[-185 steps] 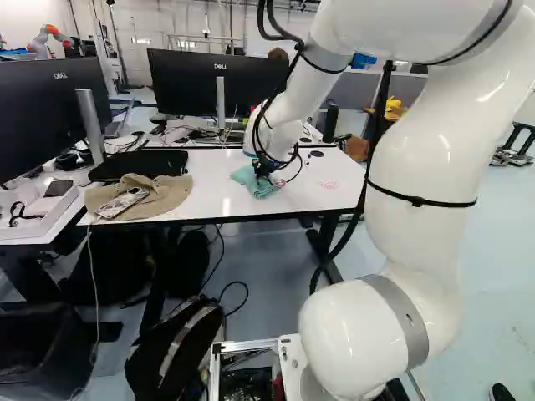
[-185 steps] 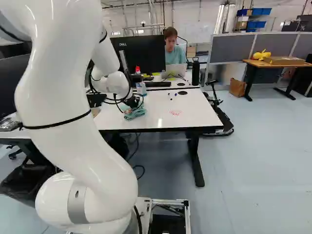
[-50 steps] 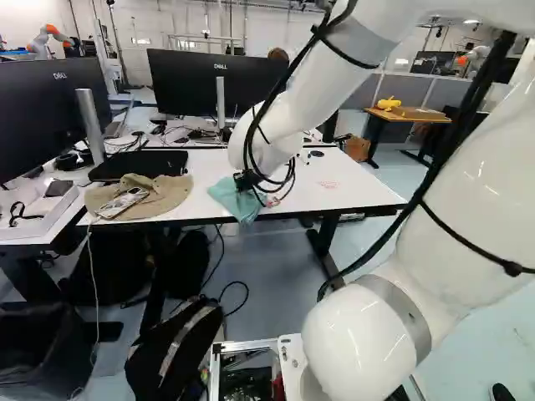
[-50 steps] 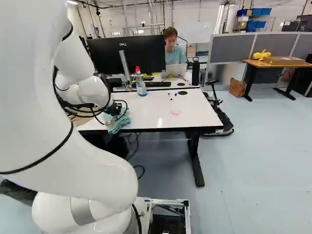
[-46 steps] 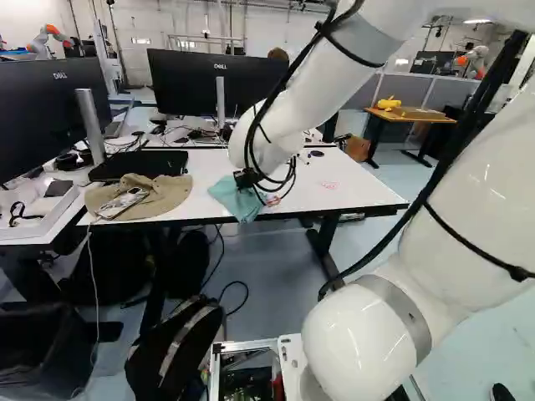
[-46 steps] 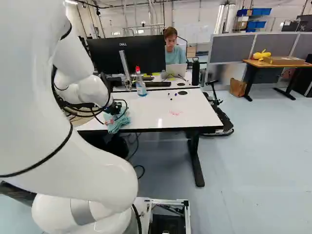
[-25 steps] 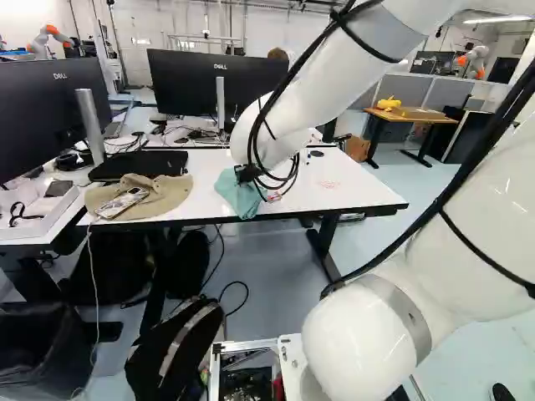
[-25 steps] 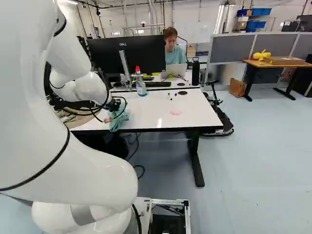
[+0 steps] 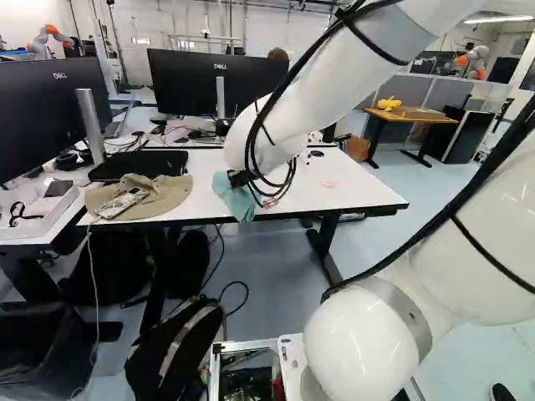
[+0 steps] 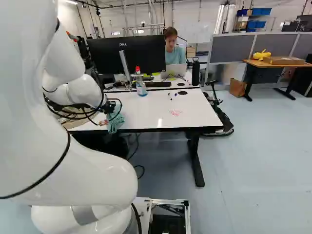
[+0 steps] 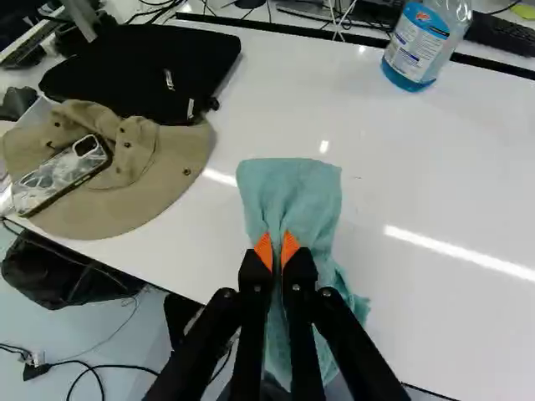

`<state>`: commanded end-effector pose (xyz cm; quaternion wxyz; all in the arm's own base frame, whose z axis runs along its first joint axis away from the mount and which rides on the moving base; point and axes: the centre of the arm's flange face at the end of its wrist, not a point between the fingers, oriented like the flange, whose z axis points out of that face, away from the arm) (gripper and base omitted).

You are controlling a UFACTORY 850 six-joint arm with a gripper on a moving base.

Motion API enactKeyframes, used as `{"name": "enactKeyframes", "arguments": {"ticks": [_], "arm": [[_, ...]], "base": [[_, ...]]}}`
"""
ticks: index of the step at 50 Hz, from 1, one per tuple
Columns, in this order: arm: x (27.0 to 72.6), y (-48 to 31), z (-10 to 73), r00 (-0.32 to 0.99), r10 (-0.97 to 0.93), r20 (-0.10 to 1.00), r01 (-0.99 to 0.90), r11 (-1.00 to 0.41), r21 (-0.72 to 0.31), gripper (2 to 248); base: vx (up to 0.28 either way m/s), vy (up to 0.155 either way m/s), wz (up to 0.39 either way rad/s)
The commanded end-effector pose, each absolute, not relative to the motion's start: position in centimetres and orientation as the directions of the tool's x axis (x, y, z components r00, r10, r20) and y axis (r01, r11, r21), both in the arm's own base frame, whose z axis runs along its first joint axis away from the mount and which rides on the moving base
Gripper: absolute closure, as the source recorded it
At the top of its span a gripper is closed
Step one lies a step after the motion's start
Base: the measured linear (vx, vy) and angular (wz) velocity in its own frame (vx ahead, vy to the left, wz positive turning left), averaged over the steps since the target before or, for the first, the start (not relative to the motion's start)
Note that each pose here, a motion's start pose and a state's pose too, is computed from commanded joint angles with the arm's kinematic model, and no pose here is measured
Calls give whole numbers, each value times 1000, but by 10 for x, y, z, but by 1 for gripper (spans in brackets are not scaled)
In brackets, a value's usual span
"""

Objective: Clean the table with the green towel

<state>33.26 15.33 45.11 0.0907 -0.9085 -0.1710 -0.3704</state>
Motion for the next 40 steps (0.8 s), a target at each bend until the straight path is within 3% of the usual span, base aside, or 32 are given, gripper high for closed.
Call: {"name": "enactKeyframes", "arguments": {"ticks": [40], "arm": [[318, 158, 450, 657, 262, 707, 405, -913, -38, 218]], "base": [[0, 0, 0]]}}
